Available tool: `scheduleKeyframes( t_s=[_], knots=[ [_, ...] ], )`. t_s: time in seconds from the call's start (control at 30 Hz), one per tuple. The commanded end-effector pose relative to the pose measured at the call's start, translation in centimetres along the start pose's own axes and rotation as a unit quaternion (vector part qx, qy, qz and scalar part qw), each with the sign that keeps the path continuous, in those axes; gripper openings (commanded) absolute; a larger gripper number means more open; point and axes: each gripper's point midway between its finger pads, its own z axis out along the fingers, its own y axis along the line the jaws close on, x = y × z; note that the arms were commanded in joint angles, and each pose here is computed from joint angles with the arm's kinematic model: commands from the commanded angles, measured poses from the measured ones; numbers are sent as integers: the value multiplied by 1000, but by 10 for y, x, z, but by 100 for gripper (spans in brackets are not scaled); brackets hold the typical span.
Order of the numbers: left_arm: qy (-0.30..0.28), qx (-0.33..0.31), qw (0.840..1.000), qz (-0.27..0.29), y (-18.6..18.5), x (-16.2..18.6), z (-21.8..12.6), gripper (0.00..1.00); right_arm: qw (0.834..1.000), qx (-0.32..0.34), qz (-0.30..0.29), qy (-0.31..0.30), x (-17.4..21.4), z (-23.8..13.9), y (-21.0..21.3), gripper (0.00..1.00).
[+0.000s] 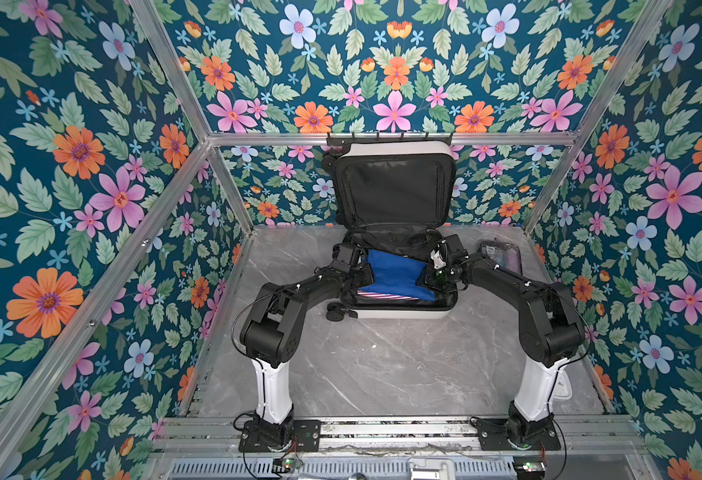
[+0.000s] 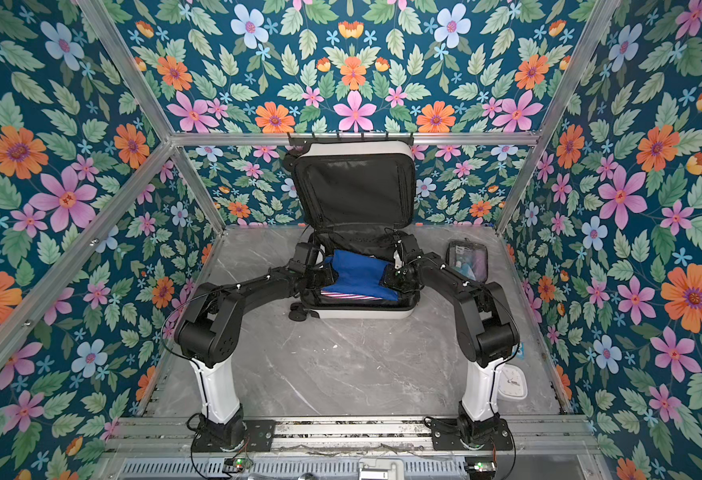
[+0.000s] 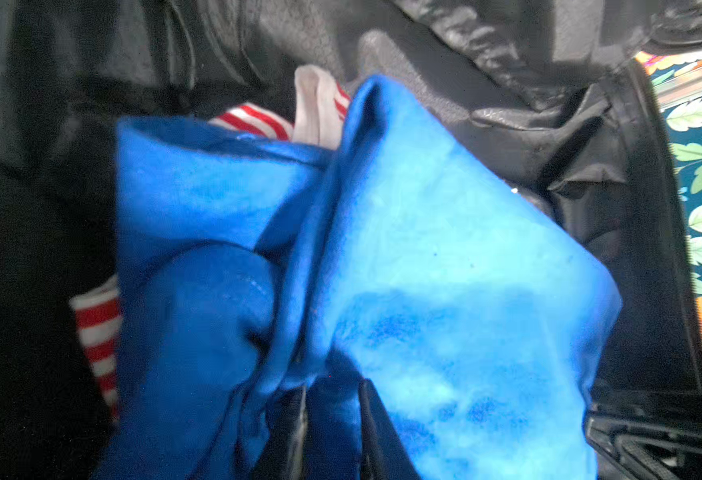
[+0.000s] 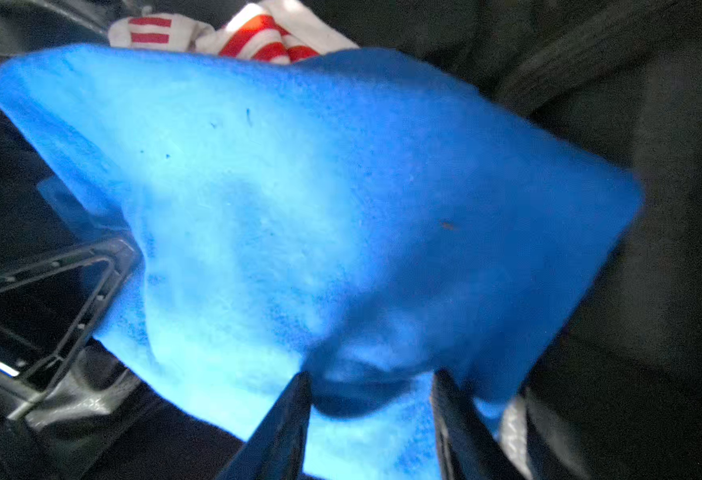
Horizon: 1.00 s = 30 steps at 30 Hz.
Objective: Pack the luggage
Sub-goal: 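Lower the blue shirt onto the striped shirt with both grippers, then open both grippers and raise them away from the blue shirt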
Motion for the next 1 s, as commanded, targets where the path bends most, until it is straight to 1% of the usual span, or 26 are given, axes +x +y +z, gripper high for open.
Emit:
scheduleKeyframes(
  t_s=[0.0, 0.13, 0.23, 0.33, 0.4, 0.43, 0.53, 0.6, 0.7, 0.83, 0.87, 0.9, 0.97],
  knots=[
    [0, -19, 1000, 2, 6, -3, -4, 25, 1000, -4, 2, -11, -6, -4, 4, 49],
    [-31, -3, 999, 26, -14, -27, -30, 29, 999, -17, -17, -34, -17, -31, 21, 54],
    [-62, 11, 997, 53, -33, -48, -57, 33, 997, -1, -30, -66, -30, -61, 23, 60],
    [-94, 24, 992, 80, -49, -64, -90, 37, 994, -2, -28, -104, -44, -97, 22, 66],
    [-117, 33, 988, 96, -58, -71, -114, 40, 992, 4, -23, -125, -52, -116, 14, 71],
    [-132, 38, 985, 103, -63, -75, -129, 42, 989, 3, -25, -148, -57, -138, 14, 73],
    [-179, 49, 976, 118, -70, -80, -169, 48, 984, 24, -4, -174, -66, -161, -10, 79],
    [-203, 54, 969, 126, -71, -80, -191, 53, 982, 41, 21, -183, -70, -172, -32, 79],
    [-229, 49, 963, 133, -65, -75, -217, 62, 978, 60, 67, -189, -75, -181, -66, 79],
    [-249, 44, 959, 130, -54, -62, -241, 72, 973, 84, 115, -181, -81, -178, -107, 75],
    [-250, 44, 959, 127, -51, -58, -244, 96, 973, 92, 121, -176, -82, -175, -114, 74],
    [-247, 42, 960, 122, -47, -51, -246, 100, 972, 103, 126, -170, -83, -171, -123, 73],
    [-236, 40, 964, 113, -36, -34, -245, 100, 972, 133, 127, -149, -85, -156, -139, 72]
  ],
)
